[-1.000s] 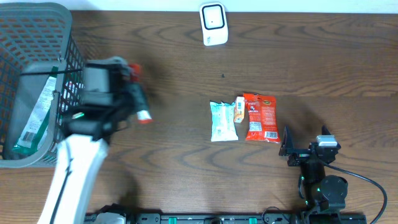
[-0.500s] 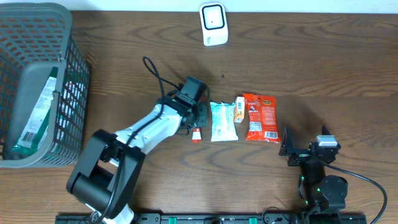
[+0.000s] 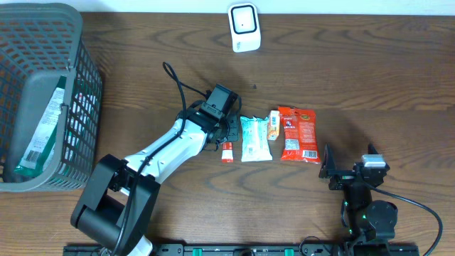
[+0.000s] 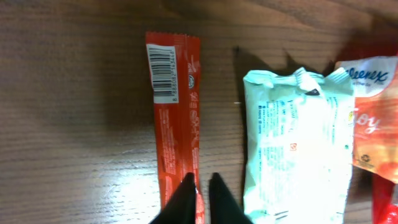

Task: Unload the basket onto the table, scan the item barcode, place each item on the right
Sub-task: 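Carry the red stick snack out and place it left of the wipes, then move the left gripper back into the basket toward the green packs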

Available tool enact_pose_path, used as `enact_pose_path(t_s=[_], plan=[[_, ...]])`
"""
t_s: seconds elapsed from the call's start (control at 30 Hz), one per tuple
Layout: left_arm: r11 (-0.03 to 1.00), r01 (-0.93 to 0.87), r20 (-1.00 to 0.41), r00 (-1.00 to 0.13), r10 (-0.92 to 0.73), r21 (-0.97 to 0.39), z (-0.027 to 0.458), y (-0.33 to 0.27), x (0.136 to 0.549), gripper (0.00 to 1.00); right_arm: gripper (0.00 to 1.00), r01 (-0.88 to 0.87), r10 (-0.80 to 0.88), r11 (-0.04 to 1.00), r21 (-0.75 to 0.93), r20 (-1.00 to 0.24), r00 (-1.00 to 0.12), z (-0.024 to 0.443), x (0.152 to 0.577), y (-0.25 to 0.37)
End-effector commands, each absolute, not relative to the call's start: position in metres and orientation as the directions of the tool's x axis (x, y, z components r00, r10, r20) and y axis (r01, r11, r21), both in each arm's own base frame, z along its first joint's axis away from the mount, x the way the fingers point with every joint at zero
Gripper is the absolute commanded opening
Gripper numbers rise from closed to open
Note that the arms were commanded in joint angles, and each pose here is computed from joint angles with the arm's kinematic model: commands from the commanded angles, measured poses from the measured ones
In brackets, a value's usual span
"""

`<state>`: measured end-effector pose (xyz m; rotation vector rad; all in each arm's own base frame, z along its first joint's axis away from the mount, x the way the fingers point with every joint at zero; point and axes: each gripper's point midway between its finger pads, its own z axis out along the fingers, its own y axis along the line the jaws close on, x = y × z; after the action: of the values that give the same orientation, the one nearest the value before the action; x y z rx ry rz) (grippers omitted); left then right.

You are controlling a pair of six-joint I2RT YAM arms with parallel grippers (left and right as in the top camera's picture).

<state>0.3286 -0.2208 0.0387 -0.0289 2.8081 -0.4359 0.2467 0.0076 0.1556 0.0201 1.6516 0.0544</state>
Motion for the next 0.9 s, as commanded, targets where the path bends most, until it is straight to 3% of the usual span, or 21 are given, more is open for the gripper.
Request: enact_pose_path(t_s=[0.0,0.37,0.6,0.7,0.8,0.87], plan=[[0.954,0.026,-0.295,-0.953,-0.067,-0.298,0.042,-0.222,0.332,0.07,0.99,-0.004,0.063,0.998,0.064,-0.995,-0.081,0.155,0.247,0.005],[0.97,0.002,-0.205,-0.978,-0.049,-0.242,-0.005,-0.217,0.322,0.07,0.99,-0.004,0.063,0.998,0.064,-0.995,-0.081,0.155,0.247,0.005],[0.968,0.029,-0.226,-0.974,-0.029,-0.251,0.002,-0.22,0.326,0.09,0.99,-0.004,0.063,0.998,0.064,-0.995,-0.081,0.155,0.247,0.005],[0.959,0.105,-0.304,-0.952,0.02,-0.265,0.044,-0.226,0.34,0.17,0.99,-0.004,0.063,0.998,0.064,-0.995,-0.081,0.155,0.247,0.005],[0.954,0.145,-0.364,-0.93,0.04,-0.264,0.091,-0.223,0.354,0.41,0.99,-0.004,0.063,0.998,0.064,-0.995,-0.081,0.155,0.247,0.005],[0.952,0.17,-0.411,-0.91,0.053,-0.254,0.13,-0.215,0.366,0.51,0.99,-0.004,0.063,0.998,0.064,-0.995,-0.081,0.155,0.247,0.005]])
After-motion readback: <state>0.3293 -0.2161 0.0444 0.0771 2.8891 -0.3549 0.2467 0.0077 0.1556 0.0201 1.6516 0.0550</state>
